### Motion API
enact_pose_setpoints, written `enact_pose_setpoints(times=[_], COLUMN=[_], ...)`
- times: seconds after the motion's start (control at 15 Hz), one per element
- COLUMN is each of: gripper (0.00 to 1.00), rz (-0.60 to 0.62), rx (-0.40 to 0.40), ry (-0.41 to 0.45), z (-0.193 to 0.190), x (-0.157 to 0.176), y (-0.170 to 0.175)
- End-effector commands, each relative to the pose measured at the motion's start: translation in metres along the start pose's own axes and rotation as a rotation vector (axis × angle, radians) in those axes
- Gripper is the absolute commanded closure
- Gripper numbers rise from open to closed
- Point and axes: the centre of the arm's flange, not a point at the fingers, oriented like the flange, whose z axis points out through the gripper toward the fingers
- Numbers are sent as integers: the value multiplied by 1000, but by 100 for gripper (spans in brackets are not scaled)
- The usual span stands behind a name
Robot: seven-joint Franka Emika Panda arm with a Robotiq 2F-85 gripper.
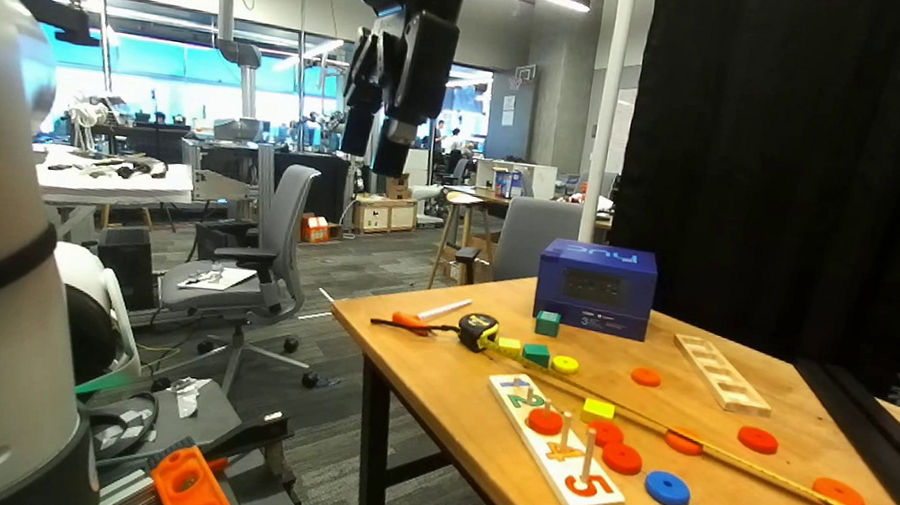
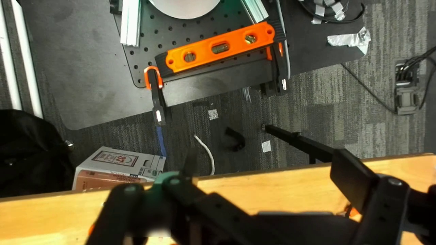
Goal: Remove the orange ring from the platform
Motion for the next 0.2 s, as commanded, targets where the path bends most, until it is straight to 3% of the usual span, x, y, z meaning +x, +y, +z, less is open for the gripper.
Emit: enact_pose_setpoints(times=[0.0,0.13], gripper=[0,0], rz=[1,1], rx=[0,0], ry=[0,-1], z=[0,0], x=[0,0], y=[0,0])
